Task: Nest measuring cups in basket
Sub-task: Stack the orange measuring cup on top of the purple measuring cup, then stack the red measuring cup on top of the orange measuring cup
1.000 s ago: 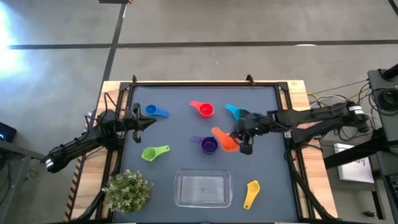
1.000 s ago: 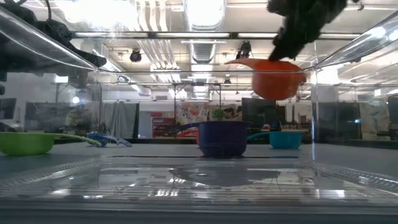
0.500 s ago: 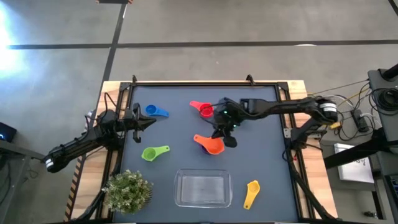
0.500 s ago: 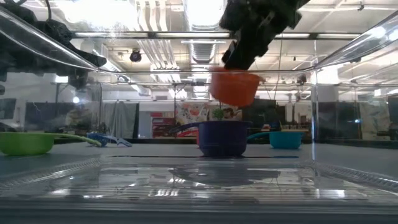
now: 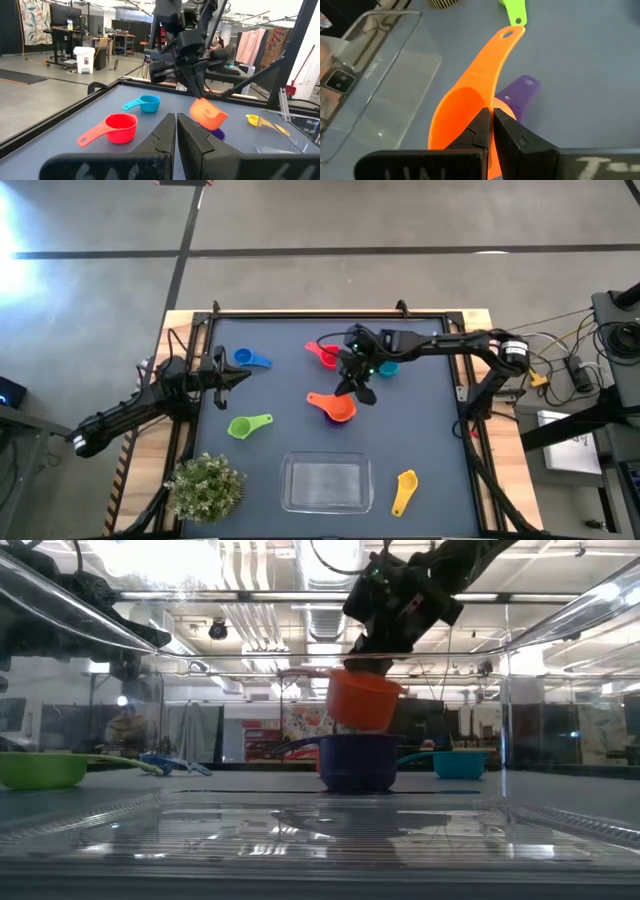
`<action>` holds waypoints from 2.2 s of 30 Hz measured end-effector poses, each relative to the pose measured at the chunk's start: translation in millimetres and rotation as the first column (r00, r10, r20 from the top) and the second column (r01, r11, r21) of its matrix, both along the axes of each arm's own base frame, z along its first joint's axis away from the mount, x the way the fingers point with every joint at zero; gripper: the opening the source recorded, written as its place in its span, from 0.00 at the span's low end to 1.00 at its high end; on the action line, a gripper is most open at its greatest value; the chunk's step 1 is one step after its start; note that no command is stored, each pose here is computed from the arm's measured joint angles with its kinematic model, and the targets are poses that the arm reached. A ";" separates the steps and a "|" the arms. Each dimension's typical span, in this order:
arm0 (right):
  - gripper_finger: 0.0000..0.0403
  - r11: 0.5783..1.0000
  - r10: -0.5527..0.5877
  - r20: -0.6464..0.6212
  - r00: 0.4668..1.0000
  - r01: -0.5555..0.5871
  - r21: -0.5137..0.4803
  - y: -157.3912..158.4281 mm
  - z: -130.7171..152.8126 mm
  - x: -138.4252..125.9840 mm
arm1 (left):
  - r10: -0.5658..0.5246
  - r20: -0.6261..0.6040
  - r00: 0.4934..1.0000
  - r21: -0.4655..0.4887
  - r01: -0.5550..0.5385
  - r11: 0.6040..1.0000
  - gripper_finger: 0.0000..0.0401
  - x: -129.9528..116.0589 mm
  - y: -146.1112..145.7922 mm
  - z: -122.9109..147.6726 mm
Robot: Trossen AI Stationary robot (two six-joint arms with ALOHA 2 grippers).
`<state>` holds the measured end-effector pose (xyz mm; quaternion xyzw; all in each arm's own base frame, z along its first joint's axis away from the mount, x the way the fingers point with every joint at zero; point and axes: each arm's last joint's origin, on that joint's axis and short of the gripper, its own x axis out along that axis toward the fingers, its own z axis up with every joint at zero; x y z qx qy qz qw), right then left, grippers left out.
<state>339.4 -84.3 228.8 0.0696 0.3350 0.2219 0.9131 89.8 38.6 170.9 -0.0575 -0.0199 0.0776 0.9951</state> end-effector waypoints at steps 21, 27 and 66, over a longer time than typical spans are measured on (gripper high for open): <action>0.15 0.998 -0.031 -0.064 0.997 0.034 0.052 -4.1 -18.1 6.2 | 0.000 0.003 1.000 0.002 0.000 1.000 0.00 0.0 0.0 0.3; 0.27 0.998 -0.055 -0.012 0.998 0.055 -0.004 -11.3 -3.7 -0.8 | 0.000 0.004 1.000 0.002 0.000 1.000 0.00 0.0 0.0 0.4; 0.23 0.855 -0.302 -0.077 0.950 0.234 -0.463 -70.8 -66.9 6.3 | 0.000 0.004 1.000 0.002 0.000 1.000 0.00 0.1 0.1 0.4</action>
